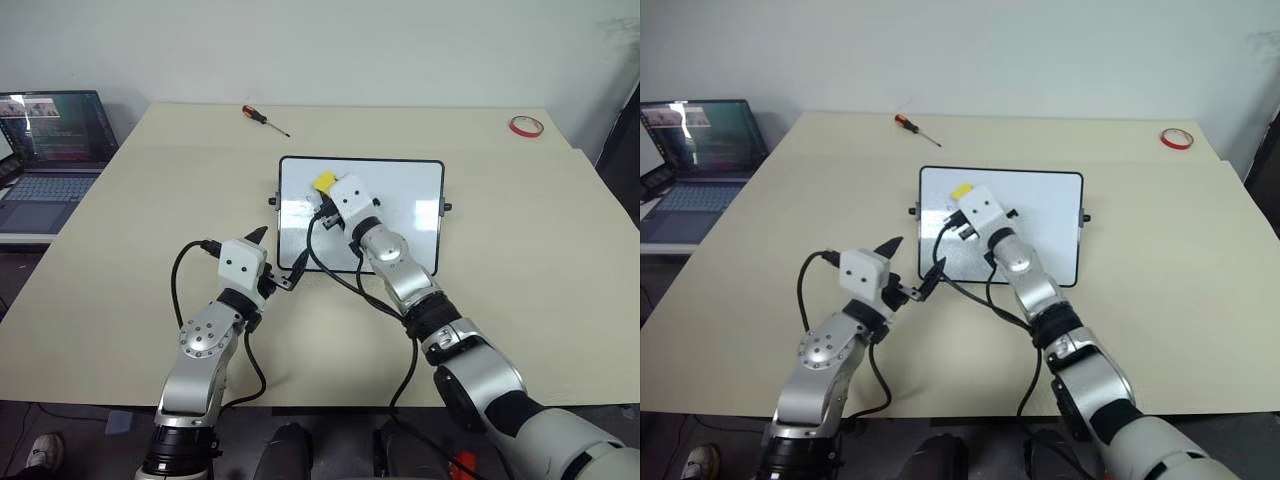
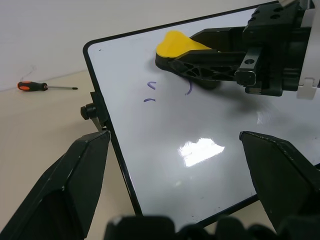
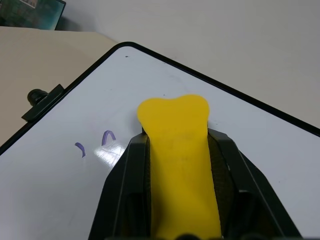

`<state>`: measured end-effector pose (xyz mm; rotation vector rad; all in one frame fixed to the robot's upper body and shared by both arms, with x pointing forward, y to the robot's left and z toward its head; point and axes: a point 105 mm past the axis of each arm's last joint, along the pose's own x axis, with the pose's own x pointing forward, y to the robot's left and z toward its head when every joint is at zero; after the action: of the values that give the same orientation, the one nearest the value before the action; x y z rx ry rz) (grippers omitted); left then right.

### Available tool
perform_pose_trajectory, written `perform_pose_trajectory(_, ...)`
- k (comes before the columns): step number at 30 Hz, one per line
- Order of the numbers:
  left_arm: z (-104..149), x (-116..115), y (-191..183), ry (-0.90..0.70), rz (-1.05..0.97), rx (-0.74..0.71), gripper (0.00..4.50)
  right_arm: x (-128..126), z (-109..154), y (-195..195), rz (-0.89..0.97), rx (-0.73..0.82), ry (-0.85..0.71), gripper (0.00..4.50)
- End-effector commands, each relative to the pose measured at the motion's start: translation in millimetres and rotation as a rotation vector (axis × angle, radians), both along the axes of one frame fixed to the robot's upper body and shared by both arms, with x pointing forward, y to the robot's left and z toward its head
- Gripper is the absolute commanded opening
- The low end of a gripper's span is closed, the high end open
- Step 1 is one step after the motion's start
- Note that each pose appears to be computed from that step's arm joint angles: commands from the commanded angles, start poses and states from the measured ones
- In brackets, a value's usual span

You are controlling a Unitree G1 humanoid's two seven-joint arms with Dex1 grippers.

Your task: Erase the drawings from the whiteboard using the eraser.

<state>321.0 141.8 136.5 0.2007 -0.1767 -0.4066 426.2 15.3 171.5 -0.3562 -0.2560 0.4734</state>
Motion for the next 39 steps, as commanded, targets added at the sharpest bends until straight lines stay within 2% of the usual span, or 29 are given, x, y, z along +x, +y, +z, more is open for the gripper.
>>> perform_pose_trajectory(1, 11, -1, -2, -0.041, -0.009, -0.005, 4.5, -2, 6, 7, 0.025, 0.036, -0.007, 1.2)
perform_pose_trajectory(4, 11, -2, -2, -0.04, -0.009, -0.005, 4.5, -15, -2, 26, 0.144, 0.038, 0.024, 1.2)
perform_pose_trajectory(8, 10, -2, -2, -0.039, -0.007, -0.004, 4.5, -45, -21, 59, 0.376, -0.005, 0.093, 1.2)
perform_pose_trajectory(12, 10, -3, -2, -0.039, -0.002, -0.003, 4.5, -54, -29, 66, 0.451, -0.049, 0.117, 1.2)
perform_pose_trajectory(17, 9, -4, -1, -0.037, 0.005, -0.004, 4.5, -35, -22, 51, 0.332, -0.053, 0.089, 1.2)
perform_pose_trajectory(22, 9, -4, -2, -0.036, 0.002, -0.004, 4.5, -4, -6, 22, 0.089, -0.054, 0.025, 1.2)
perform_pose_trajectory(27, 5, -11, -1, -0.024, 0.003, -0.014, 4.5, 6, 2, 8, -0.017, -0.057, -0.014, 1.2)
perform_pose_trajectory(30, -1, -21, 5, -0.006, 0.027, -0.03, 4.5, 8, 5, 3, -0.04, -0.059, -0.029, 1.2)
perform_pose_trajectory(33, 3, -30, 13, -0.036, 0.065, -0.058, 4.5, 9, 5, 2, -0.043, -0.058, -0.029, 1.2)
perform_pose_trajectory(37, 0, -33, 11, -0.025, 0.057, -0.051, 4.5, 0, -5, 21, 0.067, -0.071, 0.021, 1.2)
perform_pose_trajectory(39, 2, -30, 12, -0.034, 0.066, -0.052, 4.5, -16, -23, 43, 0.209, -0.133, 0.08, 1.2)
